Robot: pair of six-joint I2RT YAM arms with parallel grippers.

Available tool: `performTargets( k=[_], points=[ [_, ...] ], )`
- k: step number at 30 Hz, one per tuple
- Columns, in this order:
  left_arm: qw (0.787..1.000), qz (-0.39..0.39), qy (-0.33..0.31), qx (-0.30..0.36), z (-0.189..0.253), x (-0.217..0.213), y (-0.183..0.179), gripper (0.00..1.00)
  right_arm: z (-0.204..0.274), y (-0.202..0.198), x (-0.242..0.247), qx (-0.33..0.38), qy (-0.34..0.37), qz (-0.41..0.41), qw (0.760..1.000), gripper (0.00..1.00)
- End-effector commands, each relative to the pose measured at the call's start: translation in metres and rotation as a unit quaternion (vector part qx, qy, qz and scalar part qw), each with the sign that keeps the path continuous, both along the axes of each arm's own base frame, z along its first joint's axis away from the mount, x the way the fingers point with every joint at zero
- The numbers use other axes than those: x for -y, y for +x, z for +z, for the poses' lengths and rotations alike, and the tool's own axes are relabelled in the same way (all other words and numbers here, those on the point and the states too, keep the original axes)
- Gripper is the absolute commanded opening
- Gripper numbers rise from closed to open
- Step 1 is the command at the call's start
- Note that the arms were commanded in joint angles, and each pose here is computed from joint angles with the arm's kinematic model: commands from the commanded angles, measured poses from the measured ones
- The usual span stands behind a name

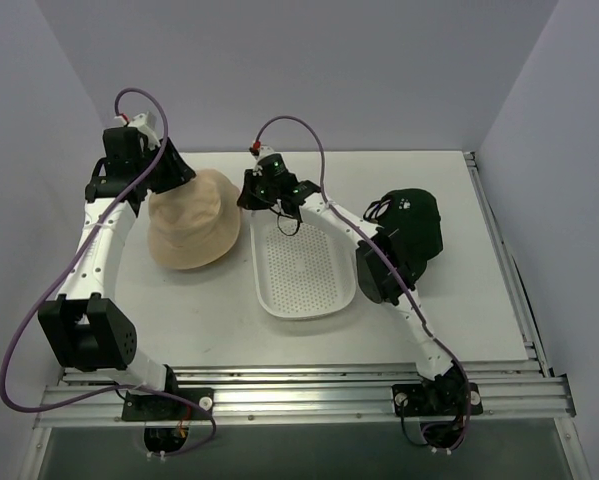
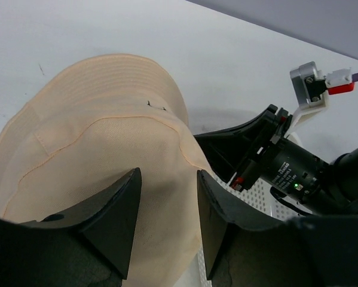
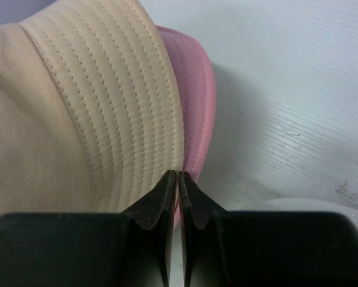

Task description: Stack the hats

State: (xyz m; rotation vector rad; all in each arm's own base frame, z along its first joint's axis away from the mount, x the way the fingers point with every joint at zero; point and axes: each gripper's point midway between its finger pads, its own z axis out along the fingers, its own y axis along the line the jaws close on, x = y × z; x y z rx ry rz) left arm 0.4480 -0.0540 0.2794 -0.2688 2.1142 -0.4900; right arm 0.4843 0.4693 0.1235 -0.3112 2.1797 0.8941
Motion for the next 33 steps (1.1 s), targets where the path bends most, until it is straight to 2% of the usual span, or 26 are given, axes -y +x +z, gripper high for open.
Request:
performTargets(
  k=[1,5,8,10,11,12,13,15,16,17,23,24,25,27,28,29,31,33],
  points=[
    [0.999,0.026,0.027,-0.006,-0.001,-0.014,0.005,0.52,0.087,-0.007,0.007,0.065,0.039,0.003,0.997,0.04],
    [1.000,0.023,0.019,-0.001,0.008,-0.013,0.003,0.52,0.129,-0.021,0.020,0.095,0.043,0.001,0.995,0.04],
    [0.999,0.022,0.018,0.031,0.041,-0.010,-0.004,0.54,0.141,-0.036,0.031,0.106,0.019,0.004,0.994,0.04],
    [0.998,0.013,0.014,0.052,0.064,0.000,-0.013,0.62,0.164,-0.050,0.045,0.122,0.013,-0.004,0.992,0.04],
    [0.998,0.002,0.014,0.062,0.076,0.009,-0.018,0.72,0.168,-0.058,0.049,0.126,0.009,-0.002,0.992,0.05],
    [0.997,-0.014,0.013,0.072,0.086,0.026,-0.026,0.86,0.194,-0.066,0.062,0.147,0.014,-0.012,0.989,0.06],
    [0.997,-0.024,0.017,0.077,0.091,0.035,-0.031,0.90,0.183,-0.072,0.072,0.140,-0.001,-0.015,0.990,0.06],
    [0.995,-0.028,0.029,0.092,0.102,0.050,-0.042,0.98,0.206,-0.088,0.093,0.160,-0.004,-0.028,0.987,0.07],
    [0.993,-0.054,0.030,0.100,0.106,0.073,-0.052,0.94,0.193,-0.092,0.106,0.153,-0.025,-0.043,0.987,0.09],
    [0.992,-0.062,0.031,0.107,0.109,0.083,-0.058,0.94,0.211,-0.103,0.121,0.167,-0.020,-0.051,0.984,0.11],
    [0.975,-0.150,0.001,0.167,0.129,0.158,-0.117,0.94,0.229,-0.130,0.174,0.180,-0.040,-0.107,0.977,0.37],
    [0.971,-0.162,-0.003,0.175,0.133,0.164,-0.127,0.94,0.236,-0.136,0.181,0.184,-0.039,-0.112,0.976,0.44],
    [0.968,-0.174,-0.006,0.180,0.133,0.171,-0.133,0.94,0.237,-0.139,0.186,0.183,-0.042,-0.116,0.975,0.58],
    [0.960,-0.200,-0.018,0.193,0.137,0.186,-0.150,0.94,0.239,-0.148,0.202,0.182,-0.052,-0.130,0.973,0.69],
    [0.958,-0.205,-0.027,0.197,0.132,0.192,-0.153,0.94,0.240,-0.152,0.208,0.182,-0.055,-0.137,0.972,0.81],
    [0.954,-0.214,-0.036,0.206,0.135,0.195,-0.162,0.94,0.250,-0.161,0.219,0.190,-0.046,-0.145,0.970,0.89],
    [0.949,-0.220,-0.049,0.222,0.136,0.200,-0.166,0.94,0.236,-0.169,0.231,0.187,-0.055,-0.154,0.969,1.00],
    [0.948,-0.222,-0.037,0.226,0.119,0.199,-0.170,0.94,0.241,-0.182,0.246,0.200,-0.042,-0.165,0.965,1.00]
  ],
)
